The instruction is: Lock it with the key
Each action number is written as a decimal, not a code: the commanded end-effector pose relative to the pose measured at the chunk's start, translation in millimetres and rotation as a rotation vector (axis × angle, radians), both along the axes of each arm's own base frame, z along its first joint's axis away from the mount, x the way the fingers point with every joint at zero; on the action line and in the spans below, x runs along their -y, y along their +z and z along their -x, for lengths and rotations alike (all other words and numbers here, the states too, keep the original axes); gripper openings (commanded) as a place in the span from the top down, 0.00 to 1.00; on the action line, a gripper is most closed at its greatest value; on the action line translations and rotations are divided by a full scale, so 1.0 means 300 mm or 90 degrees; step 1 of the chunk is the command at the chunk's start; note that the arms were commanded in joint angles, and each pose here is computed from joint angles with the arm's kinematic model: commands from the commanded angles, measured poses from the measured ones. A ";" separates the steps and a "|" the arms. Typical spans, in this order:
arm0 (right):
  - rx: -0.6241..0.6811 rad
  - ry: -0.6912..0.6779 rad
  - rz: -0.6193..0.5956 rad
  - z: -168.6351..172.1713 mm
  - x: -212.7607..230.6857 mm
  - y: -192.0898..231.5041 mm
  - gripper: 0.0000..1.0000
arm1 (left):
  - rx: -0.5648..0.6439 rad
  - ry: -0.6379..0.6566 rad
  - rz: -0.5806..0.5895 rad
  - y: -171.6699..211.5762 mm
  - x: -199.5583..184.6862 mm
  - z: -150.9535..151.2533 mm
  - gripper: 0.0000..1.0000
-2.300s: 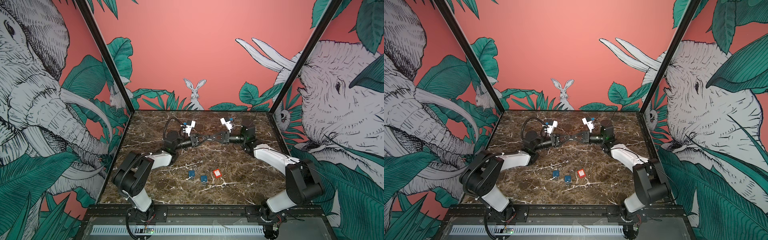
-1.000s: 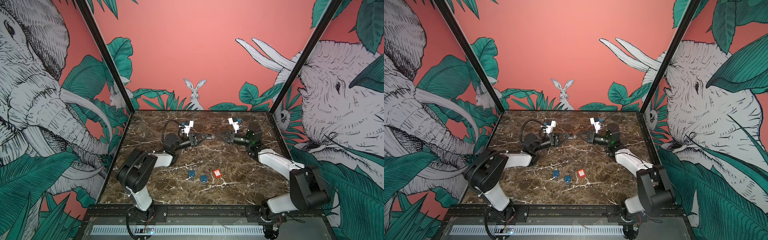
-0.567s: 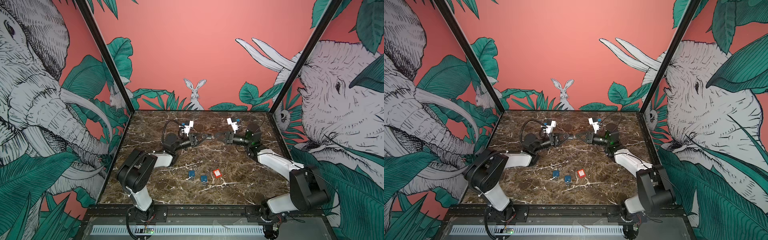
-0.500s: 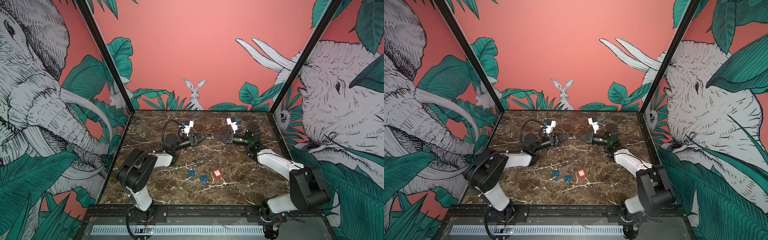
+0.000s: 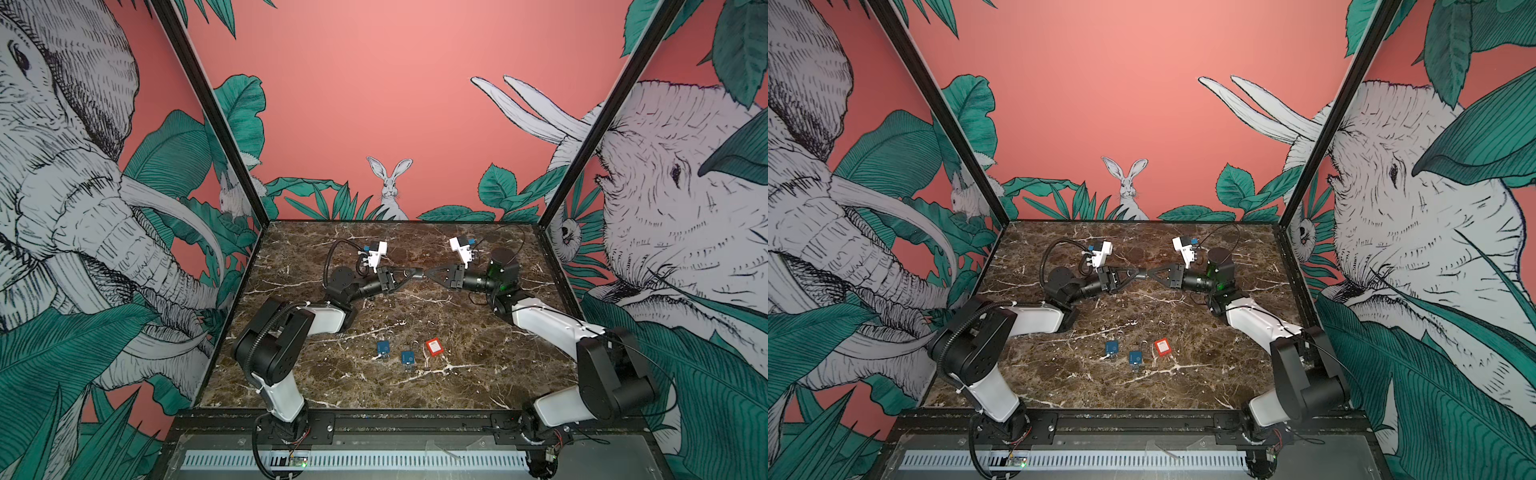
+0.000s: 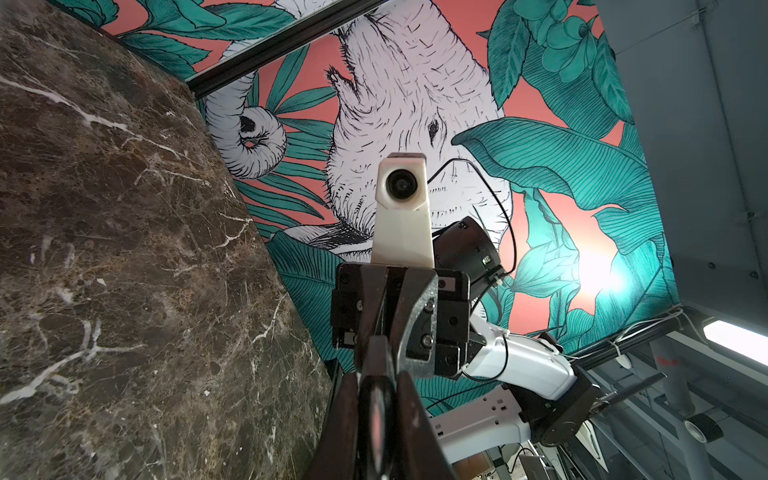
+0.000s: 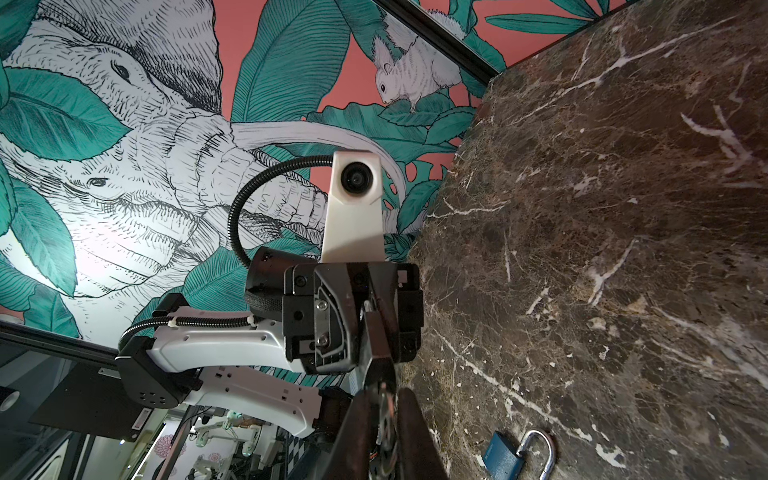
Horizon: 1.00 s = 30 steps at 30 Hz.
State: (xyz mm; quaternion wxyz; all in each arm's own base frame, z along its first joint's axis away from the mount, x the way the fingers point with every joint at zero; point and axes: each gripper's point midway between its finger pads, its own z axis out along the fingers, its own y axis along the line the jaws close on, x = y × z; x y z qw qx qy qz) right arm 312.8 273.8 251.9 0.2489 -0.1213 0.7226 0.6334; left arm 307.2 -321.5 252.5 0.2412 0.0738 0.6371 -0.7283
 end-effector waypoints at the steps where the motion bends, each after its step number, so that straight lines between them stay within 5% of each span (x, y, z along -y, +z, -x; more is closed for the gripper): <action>1: 0.031 0.010 -0.012 -0.001 -0.012 0.031 0.87 | 0.045 -0.004 0.025 0.061 -0.007 0.012 1.00; 11: 0.024 0.006 -0.008 -0.004 -0.009 0.012 1.00 | 0.044 0.001 0.023 0.051 -0.009 0.009 1.00; 30: 0.040 -0.024 -0.015 -0.009 0.077 -0.009 1.00 | 0.046 0.014 0.026 0.060 -0.024 -0.013 1.00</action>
